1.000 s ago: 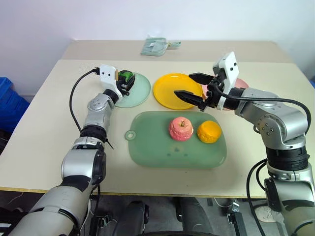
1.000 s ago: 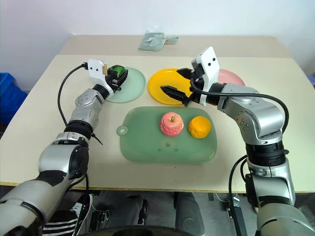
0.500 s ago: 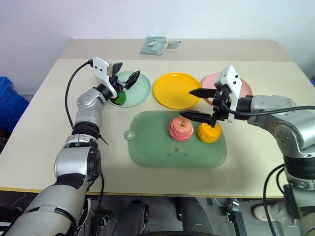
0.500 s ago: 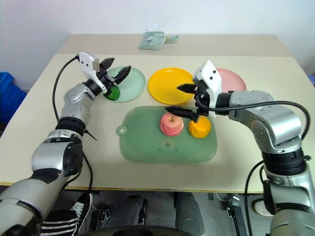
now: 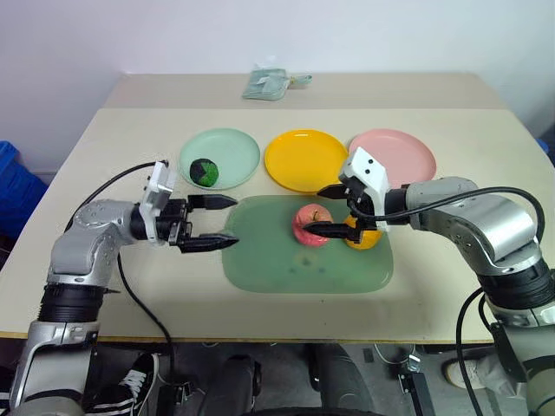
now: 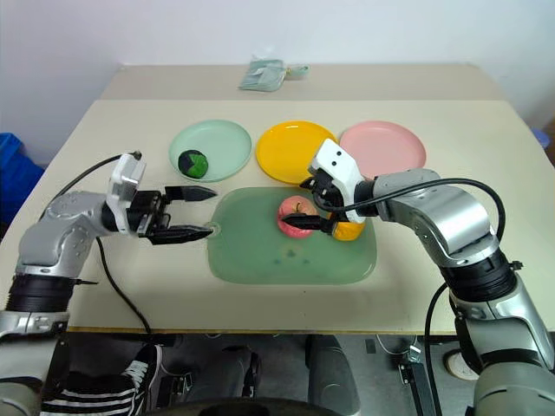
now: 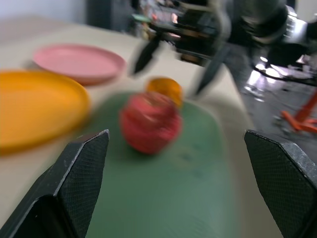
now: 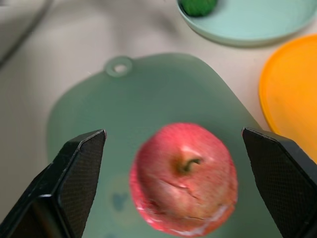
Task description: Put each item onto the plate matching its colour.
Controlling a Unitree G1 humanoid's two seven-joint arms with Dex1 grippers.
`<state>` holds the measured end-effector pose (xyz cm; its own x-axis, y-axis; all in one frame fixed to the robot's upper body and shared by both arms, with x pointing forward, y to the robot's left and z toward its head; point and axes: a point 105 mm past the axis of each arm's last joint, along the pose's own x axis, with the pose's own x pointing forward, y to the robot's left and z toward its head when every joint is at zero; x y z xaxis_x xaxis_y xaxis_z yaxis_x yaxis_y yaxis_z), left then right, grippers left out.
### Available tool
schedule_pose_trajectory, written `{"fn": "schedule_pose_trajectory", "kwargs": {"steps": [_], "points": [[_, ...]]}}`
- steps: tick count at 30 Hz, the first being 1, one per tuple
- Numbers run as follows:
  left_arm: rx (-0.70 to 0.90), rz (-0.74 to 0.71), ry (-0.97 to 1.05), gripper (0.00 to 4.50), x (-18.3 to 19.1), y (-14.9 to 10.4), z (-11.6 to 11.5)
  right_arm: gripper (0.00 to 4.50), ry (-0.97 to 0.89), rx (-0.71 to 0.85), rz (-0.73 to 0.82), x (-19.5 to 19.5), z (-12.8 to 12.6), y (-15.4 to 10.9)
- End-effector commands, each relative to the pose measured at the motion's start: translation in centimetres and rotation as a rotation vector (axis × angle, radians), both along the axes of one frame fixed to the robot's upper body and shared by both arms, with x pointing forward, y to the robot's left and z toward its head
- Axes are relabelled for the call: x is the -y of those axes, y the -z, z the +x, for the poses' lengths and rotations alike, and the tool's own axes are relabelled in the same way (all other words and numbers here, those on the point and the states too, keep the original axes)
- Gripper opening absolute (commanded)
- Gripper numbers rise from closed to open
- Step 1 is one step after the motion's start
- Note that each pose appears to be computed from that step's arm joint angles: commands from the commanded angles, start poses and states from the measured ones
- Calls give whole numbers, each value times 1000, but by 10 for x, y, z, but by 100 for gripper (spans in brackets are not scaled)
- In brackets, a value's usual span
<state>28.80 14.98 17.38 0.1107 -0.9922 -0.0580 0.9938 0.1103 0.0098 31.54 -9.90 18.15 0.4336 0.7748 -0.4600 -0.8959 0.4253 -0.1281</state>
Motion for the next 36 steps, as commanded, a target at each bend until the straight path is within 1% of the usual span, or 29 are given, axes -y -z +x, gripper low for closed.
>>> {"fn": "schedule_pose_trajectory", "kwargs": {"steps": [1,4,8,12,13,15,16,17,19,22,24,25,26,27,28,29,31,33,35,36], "points": [[49,-1,28,444,4,-12,-10,450,-10,61,-27,-3,5,-5],[65,-5,10,444,5,-12,-10,450,-21,46,-50,-5,6,3],[70,-8,-5,444,6,-11,-11,450,-61,2,-77,-9,0,17],[79,-17,-19,444,8,-11,-10,450,-61,-17,-67,-15,2,22],[82,-20,-24,450,9,-11,-9,396,-56,-16,-61,-16,3,22],[94,-25,-30,450,12,-11,-8,328,-40,17,-66,-16,7,21],[114,-34,-48,450,13,-12,-6,301,-24,26,-37,-17,10,15],[135,-44,-67,450,14,-14,-3,298,-9,41,-7,-17,13,8],[155,-68,-103,450,15,-18,3,298,42,76,63,-13,23,-10],[216,-99,-178,450,18,-24,16,298,200,156,176,7,51,-41],[226,-103,-225,450,21,-25,25,298,359,216,246,31,76,-60],[244,-105,-245,450,23,-26,29,298,467,251,269,48,90,-68],[275,-106,-308,450,23,-27,40,298,585,284,266,70,103,-70],[298,-107,-351,450,23,-28,47,298,658,305,259,84,111,-71],[308,-108,-366,450,24,-28,50,298,709,324,244,95,116,-70],[286,-96,-374,450,26,-24,53,298,780,336,220,109,122,-66],[287,-83,-372,450,31,-19,54,298,868,321,167,128,128,-50],[282,-93,-354,450,34,-19,51,298,883,299,145,134,130,-39],[274,-97,-341,450,35,-19,49,400,891,263,154,135,130,-30],[273,-98,-332,450,35,-19,47,437,896,289,157,136,131,-34]]}}
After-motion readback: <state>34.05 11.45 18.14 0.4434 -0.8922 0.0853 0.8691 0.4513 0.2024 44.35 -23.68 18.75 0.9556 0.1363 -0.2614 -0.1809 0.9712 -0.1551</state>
